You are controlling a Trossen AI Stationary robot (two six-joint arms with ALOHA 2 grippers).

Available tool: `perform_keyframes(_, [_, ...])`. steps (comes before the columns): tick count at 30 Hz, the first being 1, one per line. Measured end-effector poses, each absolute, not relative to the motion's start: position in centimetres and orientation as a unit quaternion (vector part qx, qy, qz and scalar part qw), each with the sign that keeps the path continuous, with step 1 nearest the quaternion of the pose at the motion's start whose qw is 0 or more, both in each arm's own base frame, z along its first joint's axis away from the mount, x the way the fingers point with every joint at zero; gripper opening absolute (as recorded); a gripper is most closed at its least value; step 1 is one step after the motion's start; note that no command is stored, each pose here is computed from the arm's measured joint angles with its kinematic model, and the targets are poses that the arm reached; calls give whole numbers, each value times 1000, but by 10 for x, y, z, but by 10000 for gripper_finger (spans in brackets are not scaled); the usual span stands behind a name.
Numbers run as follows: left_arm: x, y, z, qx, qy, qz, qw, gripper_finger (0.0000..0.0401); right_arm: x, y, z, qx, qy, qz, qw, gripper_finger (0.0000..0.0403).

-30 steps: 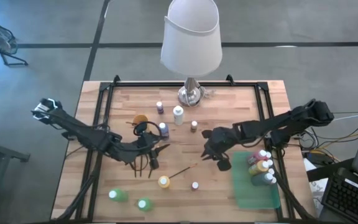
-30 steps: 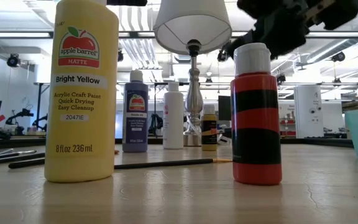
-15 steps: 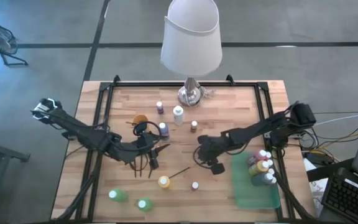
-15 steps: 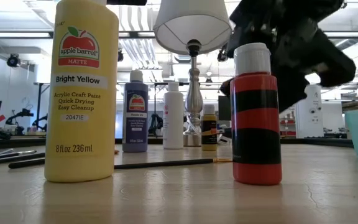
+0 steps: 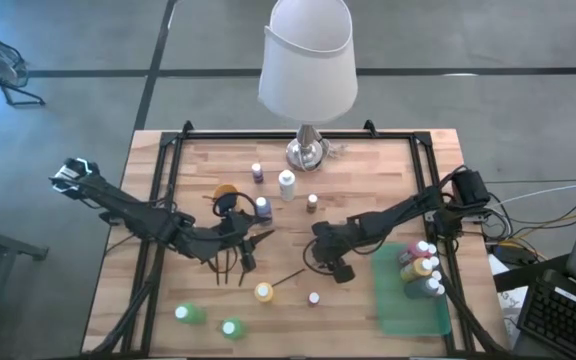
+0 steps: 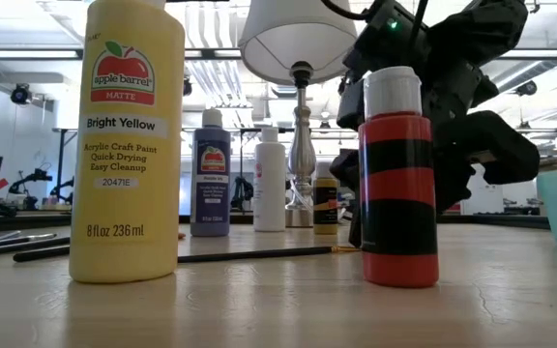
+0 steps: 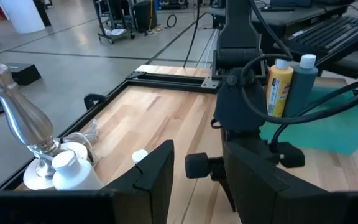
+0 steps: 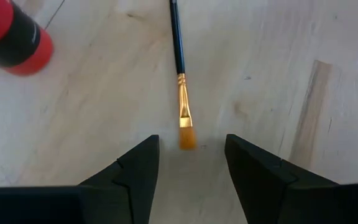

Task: Pick & Place Paint Supplies
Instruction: Put the gold paint brush into the yellow cup

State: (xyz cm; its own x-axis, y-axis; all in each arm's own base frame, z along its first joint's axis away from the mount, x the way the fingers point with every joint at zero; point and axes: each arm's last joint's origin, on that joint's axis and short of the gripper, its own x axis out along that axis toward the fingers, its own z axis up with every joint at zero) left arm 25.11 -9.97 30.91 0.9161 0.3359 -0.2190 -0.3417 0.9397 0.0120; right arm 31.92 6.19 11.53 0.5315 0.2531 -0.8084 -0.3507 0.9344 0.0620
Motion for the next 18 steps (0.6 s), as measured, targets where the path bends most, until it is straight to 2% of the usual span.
perform_keyframes(18, [251,-100,313,-17,105,173,979,147,318,74,116,-29,453,171,874,122])
